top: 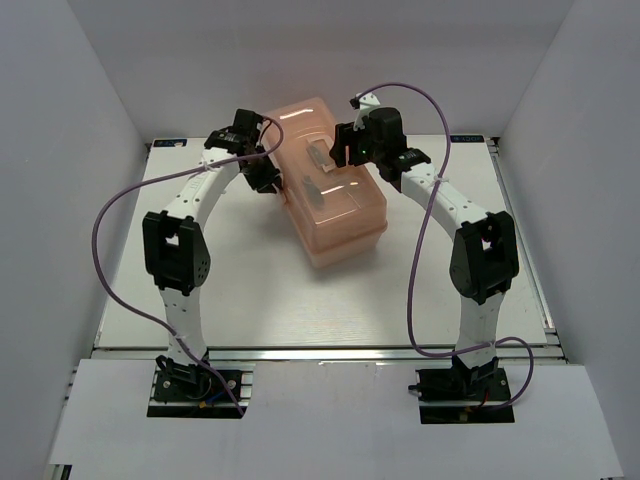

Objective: Sort the tools into containers

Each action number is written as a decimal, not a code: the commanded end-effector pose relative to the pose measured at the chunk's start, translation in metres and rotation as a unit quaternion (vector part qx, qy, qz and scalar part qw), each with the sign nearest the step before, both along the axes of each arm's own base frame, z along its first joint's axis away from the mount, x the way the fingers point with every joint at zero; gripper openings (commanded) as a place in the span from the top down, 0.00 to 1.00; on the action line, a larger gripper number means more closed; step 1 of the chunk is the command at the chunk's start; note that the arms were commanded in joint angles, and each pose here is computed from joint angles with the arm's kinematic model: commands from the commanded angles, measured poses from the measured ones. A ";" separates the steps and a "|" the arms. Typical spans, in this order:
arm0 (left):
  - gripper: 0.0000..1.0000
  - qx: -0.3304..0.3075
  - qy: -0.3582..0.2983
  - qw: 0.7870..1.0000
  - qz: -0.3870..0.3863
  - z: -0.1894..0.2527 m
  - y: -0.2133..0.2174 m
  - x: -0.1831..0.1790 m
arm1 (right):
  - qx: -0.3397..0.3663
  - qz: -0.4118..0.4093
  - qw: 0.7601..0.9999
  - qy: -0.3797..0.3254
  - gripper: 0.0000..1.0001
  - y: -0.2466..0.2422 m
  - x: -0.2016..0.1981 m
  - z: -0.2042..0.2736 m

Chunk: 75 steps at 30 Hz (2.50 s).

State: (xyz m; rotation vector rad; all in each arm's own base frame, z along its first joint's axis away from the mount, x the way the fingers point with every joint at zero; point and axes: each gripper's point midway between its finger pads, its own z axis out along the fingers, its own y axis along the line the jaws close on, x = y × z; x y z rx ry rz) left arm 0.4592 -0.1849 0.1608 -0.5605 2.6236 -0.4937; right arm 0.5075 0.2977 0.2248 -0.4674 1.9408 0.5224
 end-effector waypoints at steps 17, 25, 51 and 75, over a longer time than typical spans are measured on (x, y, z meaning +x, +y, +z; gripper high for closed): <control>1.00 -0.155 -0.172 0.971 0.061 0.090 0.042 0.000 | -0.038 0.150 0.974 0.164 0.34 0.062 -0.098 -0.095; 1.00 -0.049 -0.098 0.986 0.126 0.013 0.089 -0.033 | -0.040 0.148 0.975 0.160 0.34 0.061 -0.097 -0.093; 1.00 -0.148 -0.060 0.985 0.063 -0.032 -0.002 0.014 | -0.037 0.162 0.971 0.172 0.36 0.063 -0.106 -0.097; 0.86 -0.186 -0.078 0.979 0.027 -0.024 -0.027 0.051 | 0.008 0.048 0.998 0.025 0.11 -0.054 -0.068 -0.010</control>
